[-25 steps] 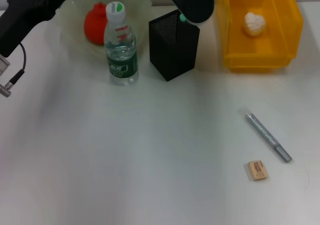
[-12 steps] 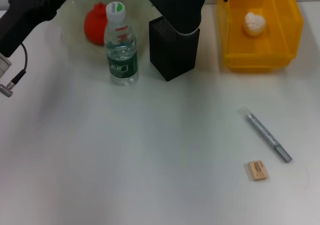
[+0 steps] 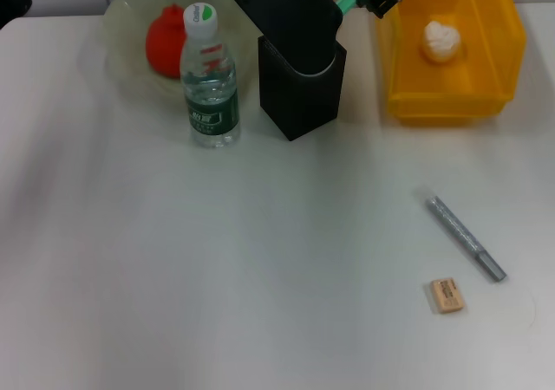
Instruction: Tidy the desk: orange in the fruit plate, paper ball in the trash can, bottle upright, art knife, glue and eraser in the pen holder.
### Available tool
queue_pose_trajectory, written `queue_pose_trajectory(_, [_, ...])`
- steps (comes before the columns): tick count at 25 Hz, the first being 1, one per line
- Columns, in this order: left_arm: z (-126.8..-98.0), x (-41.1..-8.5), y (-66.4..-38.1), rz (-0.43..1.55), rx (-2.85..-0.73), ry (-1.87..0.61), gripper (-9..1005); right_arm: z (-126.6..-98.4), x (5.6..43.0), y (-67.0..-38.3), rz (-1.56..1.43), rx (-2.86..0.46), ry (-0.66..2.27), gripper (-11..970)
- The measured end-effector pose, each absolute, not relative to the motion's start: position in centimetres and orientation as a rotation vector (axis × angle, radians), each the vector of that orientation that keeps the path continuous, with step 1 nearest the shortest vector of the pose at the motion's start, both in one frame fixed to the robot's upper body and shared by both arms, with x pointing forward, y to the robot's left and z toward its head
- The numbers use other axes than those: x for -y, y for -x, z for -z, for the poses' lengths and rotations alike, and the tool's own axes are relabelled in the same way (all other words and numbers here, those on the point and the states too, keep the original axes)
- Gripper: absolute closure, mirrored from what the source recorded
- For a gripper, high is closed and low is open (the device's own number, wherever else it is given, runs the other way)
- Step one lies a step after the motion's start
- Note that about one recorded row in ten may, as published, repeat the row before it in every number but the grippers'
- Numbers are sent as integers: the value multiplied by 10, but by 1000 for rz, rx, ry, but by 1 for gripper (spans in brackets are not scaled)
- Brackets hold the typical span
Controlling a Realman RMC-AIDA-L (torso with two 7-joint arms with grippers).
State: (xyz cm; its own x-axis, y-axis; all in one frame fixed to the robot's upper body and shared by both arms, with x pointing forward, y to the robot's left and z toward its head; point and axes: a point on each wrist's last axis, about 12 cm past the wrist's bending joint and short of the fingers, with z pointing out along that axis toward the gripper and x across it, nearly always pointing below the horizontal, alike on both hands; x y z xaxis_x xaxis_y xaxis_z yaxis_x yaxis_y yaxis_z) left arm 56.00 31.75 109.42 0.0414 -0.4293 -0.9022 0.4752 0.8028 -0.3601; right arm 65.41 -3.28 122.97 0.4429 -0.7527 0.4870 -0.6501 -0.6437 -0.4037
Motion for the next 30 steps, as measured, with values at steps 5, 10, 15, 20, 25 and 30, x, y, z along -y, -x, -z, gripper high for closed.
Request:
queue_pose_trajectory(5, [-1095, -318, -560, 692, -1363, -40, 226, -1229, 31, -654, 980, -1243, 2508, 786])
queue_pose_trajectory(10, [-1095, -317, -562, 693, -1362, -45, 226, -1226, 29, -654, 972, -1254, 2503, 785])
queue_pose_trajectory(15, [-1095, -315, -562, 693, -1366, -56, 227, -1224, 26, -652, 964, -1259, 2498, 756])
queue_pose_trajectory(20, [-1095, -316, -561, 695, -1363, -56, 226, -1226, 23, -652, 958, -1270, 2468, 719])
queue_pose_trajectory(25, [-1095, -315, -561, 696, -1361, -56, 226, -1224, 24, -653, 942, -1298, 2437, 682])
queue_pose_trajectory(30, [-1097, -314, -563, 699, -1357, -61, 227, -1241, 26, -659, 873, -1391, 2266, 454])
